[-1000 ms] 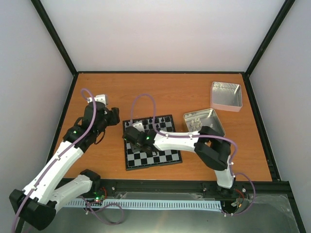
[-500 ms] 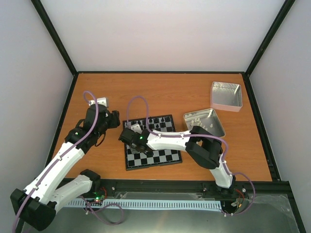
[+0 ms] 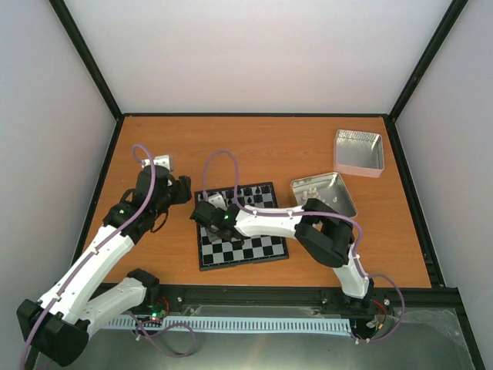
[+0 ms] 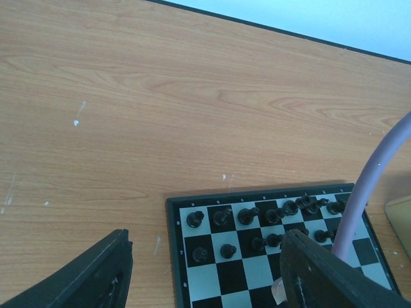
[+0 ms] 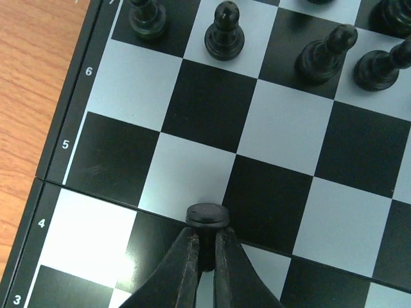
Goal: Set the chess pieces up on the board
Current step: Pick up the chess piece from the chessboard, then place the chess piece on the chessboard.
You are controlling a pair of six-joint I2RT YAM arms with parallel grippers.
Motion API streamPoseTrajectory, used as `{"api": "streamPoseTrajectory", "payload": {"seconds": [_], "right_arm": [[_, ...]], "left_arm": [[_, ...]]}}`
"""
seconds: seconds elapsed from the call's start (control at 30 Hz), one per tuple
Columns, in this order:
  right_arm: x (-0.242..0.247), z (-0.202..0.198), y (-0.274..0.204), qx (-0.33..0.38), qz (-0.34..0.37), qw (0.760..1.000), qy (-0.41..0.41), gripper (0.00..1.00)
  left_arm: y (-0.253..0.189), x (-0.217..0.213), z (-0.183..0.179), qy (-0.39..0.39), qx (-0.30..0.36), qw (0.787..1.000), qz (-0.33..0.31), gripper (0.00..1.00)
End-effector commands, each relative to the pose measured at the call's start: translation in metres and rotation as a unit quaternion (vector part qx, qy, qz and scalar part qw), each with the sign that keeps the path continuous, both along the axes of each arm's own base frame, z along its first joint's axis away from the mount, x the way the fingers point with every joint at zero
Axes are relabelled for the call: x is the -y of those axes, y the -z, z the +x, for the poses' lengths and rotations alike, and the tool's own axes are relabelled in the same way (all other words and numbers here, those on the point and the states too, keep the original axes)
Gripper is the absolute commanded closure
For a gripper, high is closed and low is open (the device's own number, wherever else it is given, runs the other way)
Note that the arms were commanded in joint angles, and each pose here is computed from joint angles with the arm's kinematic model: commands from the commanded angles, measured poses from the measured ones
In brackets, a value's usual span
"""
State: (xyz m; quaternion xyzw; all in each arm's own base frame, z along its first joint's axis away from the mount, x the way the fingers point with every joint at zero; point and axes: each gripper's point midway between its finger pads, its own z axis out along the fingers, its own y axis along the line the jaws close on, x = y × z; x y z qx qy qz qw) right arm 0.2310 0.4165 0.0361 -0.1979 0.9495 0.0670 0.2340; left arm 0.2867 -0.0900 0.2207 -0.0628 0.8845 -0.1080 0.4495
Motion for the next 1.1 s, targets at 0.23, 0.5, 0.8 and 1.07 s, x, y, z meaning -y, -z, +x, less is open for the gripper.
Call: {"api": "streamPoseTrajectory", "payload": {"seconds": [0.23, 0.5, 0.8, 1.07], "right_arm": [[0.013, -0.01, -0.057, 0.099, 0.119, 0.978, -0.142, 0.97], [0.016, -0.036, -0.122, 0.176, 0.248, 0.914, -0.269, 0.96], [0.018, -0.046, -0.15, 0.223, 0.253, 0.884, -0.324, 0.95], [0.02, -0.039, -0.152, 0.232, 0.246, 0.889, -0.308, 0.95]], "left_arm": [[0.036, 0.048, -0.027, 0.069, -0.078, 0.981, -0.164, 0.33], [0.033, 0.105, -0.059, 0.228, -0.135, 0.927, -0.266, 0.27], [0.039, 0.126, -0.082, 0.293, -0.188, 0.882, -0.316, 0.38], [0.051, 0.119, -0.078, 0.266, -0.198, 0.892, -0.307, 0.55]]}}
